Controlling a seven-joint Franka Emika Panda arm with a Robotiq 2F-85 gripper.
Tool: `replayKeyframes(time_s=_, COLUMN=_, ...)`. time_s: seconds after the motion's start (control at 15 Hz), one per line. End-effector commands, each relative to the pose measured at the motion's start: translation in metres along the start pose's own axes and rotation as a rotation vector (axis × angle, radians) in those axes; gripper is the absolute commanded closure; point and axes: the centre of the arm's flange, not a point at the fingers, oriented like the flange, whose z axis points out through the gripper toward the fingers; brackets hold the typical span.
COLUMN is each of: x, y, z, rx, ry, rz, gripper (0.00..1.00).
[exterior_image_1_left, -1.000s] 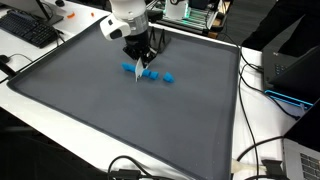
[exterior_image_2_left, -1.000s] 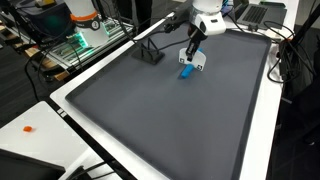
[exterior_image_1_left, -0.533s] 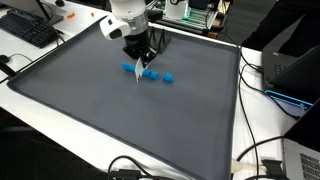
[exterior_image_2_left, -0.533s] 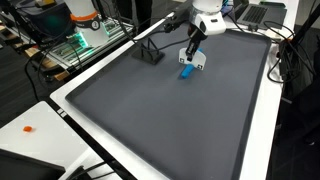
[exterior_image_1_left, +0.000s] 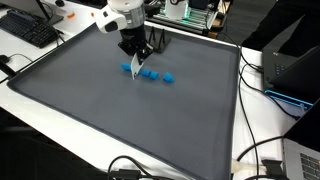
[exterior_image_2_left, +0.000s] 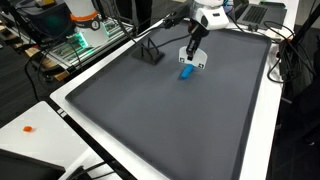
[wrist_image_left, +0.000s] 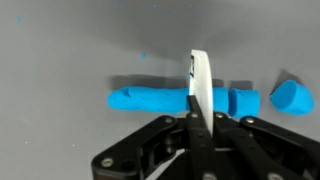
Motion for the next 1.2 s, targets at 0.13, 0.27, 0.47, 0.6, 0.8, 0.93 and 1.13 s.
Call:
replayKeyframes(time_s=0.13, x=-0.011, y=0.014, z=-0.023, rx=-0.053, ry=0.001, rz=0.011, gripper=0.99)
replayKeyframes(time_s=0.27, x=-0.011, y=0.018, z=-0.028, rx=-0.054, ry=0.008, rz=0.015, gripper=0.99)
replayKeyframes(time_s=0.47, x=-0.01, y=0.023, z=-0.032, rx=-0.043, ry=0.024, rz=0.024, gripper=0.99)
replayKeyframes(time_s=0.6, x=-0.01, y=0.025, z=-0.033, rx=-0.043, ry=0.026, rz=0.029, gripper=0.99)
replayKeyframes(time_s=0.8, x=-0.01, y=0.03, z=-0.035, rx=-0.018, ry=0.037, rz=0.038, gripper=0.99)
replayKeyframes(time_s=0.93, x=-0.01, y=0.033, z=-0.037, rx=-0.016, ry=0.039, rz=0.044, gripper=0.99)
replayKeyframes(time_s=1.13, x=-0.011, y=0.036, z=-0.045, rx=0.025, ry=0.052, rz=0.049, gripper=0.99)
